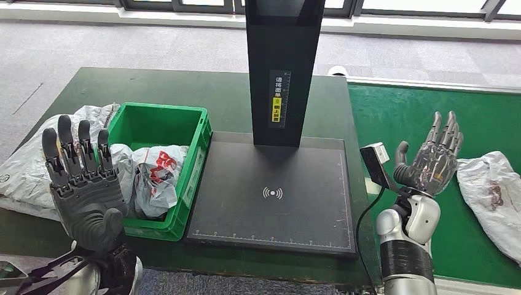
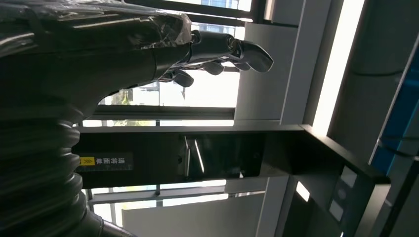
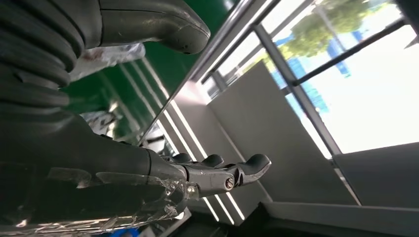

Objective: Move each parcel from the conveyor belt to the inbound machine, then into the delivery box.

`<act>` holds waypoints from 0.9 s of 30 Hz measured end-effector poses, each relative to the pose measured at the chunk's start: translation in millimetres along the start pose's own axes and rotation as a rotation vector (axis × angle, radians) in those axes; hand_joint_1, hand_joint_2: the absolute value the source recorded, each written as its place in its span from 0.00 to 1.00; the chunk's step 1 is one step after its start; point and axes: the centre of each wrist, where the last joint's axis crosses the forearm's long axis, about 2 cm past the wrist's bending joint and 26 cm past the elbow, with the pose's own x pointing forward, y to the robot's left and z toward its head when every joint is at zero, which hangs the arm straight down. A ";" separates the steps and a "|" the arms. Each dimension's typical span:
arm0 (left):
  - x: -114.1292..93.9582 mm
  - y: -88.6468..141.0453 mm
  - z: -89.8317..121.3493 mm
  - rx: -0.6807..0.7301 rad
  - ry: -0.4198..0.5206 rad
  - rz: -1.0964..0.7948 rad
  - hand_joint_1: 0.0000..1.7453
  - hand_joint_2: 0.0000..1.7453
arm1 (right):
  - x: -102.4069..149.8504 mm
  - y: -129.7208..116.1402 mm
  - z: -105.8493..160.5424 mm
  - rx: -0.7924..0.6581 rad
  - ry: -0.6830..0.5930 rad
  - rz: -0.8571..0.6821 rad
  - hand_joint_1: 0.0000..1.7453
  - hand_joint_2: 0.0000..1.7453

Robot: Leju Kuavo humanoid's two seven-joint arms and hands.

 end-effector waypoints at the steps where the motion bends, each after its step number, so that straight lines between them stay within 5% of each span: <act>1: 0.3 -1.1 -0.8 0.001 -0.005 0.005 0.00 1.00 | -5.8 1.4 -3.6 0.014 0.024 0.058 0.00 1.00; 11: 1.1 -2.0 -1.3 0.006 -0.011 0.011 0.00 1.00 | -15.3 3.5 -10.0 0.033 0.066 0.134 0.00 1.00; 17: 7.8 -3.3 -2.3 0.044 -0.037 0.012 0.00 1.00 | -82.3 18.0 -20.7 0.233 0.303 0.374 0.00 1.00; 27: 10.6 -3.0 1.2 0.059 -0.028 -0.023 0.00 1.00 | -112.9 15.5 -6.5 0.280 0.410 0.301 0.00 1.00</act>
